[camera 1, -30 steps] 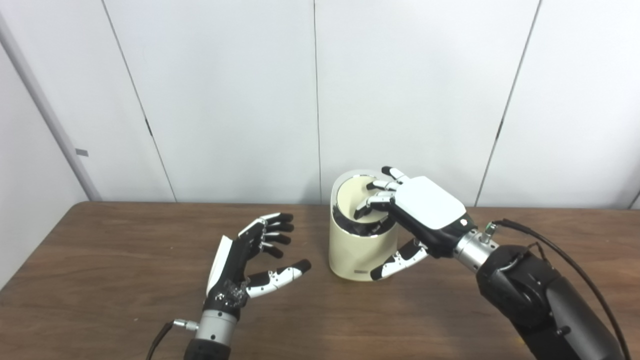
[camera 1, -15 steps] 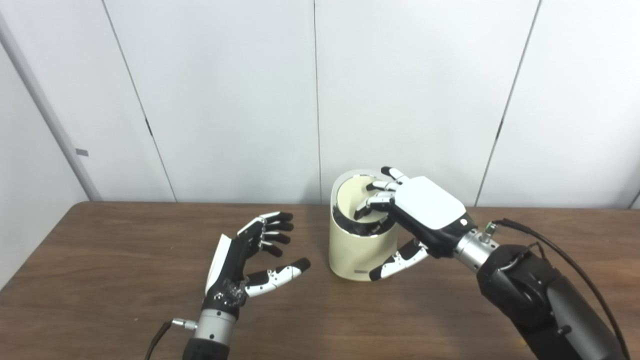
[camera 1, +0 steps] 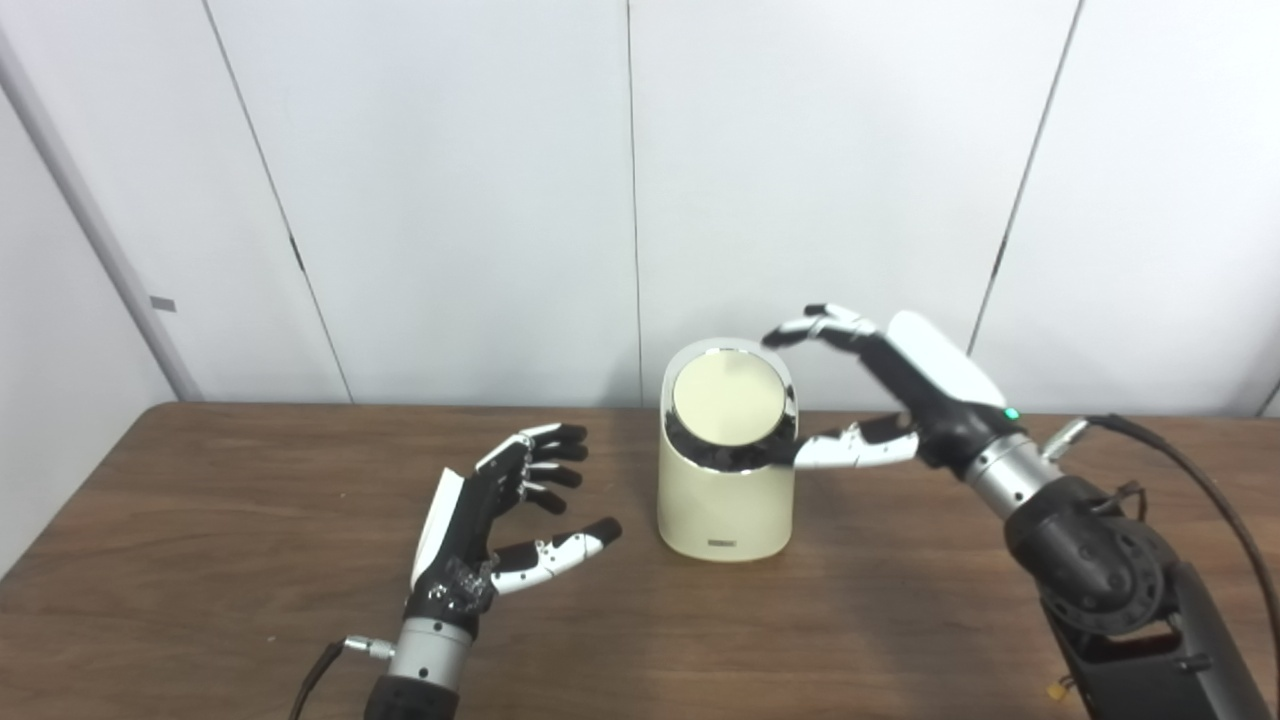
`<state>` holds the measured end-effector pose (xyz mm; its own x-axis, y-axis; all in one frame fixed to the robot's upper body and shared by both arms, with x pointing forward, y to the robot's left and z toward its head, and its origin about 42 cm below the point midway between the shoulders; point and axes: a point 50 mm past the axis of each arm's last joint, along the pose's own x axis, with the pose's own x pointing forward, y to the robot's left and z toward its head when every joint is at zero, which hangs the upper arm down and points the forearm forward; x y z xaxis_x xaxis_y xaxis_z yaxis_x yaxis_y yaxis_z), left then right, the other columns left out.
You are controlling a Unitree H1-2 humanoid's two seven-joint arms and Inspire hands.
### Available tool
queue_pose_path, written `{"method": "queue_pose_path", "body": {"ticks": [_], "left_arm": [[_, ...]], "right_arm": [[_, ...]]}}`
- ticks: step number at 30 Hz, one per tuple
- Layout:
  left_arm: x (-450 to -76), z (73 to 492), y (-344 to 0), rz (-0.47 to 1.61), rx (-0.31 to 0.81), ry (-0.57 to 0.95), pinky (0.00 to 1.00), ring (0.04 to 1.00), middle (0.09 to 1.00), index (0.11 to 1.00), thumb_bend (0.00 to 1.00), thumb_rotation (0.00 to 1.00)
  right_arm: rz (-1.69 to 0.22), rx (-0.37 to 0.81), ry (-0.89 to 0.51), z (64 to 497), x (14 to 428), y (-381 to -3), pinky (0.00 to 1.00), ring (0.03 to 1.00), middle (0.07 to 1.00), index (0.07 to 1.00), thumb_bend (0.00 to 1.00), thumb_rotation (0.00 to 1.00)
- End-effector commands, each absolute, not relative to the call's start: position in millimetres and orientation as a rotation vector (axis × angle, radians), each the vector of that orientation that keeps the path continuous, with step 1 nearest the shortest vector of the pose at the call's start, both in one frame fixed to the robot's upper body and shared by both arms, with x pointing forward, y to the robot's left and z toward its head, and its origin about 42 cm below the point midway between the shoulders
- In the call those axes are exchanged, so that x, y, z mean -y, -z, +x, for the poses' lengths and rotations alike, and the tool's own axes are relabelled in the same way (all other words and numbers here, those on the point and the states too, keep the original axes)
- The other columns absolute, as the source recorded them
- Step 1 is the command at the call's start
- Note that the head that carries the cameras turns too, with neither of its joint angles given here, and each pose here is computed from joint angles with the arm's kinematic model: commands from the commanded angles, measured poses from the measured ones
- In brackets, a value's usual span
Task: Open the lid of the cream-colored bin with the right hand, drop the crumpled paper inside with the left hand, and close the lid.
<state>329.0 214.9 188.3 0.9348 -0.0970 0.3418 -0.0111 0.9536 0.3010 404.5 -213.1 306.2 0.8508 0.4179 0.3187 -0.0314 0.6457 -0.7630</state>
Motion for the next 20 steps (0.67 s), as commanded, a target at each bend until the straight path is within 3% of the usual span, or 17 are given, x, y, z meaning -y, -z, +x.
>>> {"method": "queue_pose_path", "body": {"ticks": [1,6,11,15,20], "left_arm": [[-214,332,-205,0.289,0.426,0.039,0.55,0.657,0.723,0.748,0.74,0.13],[-214,331,-206,0.292,0.43,0.043,0.55,0.657,0.723,0.749,0.73,0.12],[-214,331,-207,0.283,0.436,0.046,0.55,0.657,0.723,0.749,0.73,0.12],[-214,333,-207,0.283,0.44,0.053,0.56,0.653,0.722,0.752,0.74,0.11],[-215,336,-205,0.287,0.442,0.058,0.56,0.659,0.73,0.76,0.75,0.11]], "right_arm": [[-0.766,0.573,-0.224,402,219,-318,0.74,0.835,0.808,0.775,0.69,0.53],[-0.683,0.54,-0.204,399,235,-293,0.74,0.828,0.838,0.822,0.72,0.43],[-0.637,0.477,-0.179,392,252,-260,0.75,0.873,0.934,0.943,0.8,0.4],[-0.587,0.428,-0.146,384,260,-238,0.78,0.88,0.956,0.957,0.84,0.4],[-0.516,0.387,-0.12,374,265,-218,0.8,0.901,0.989,0.982,0.82,0.35]]}}
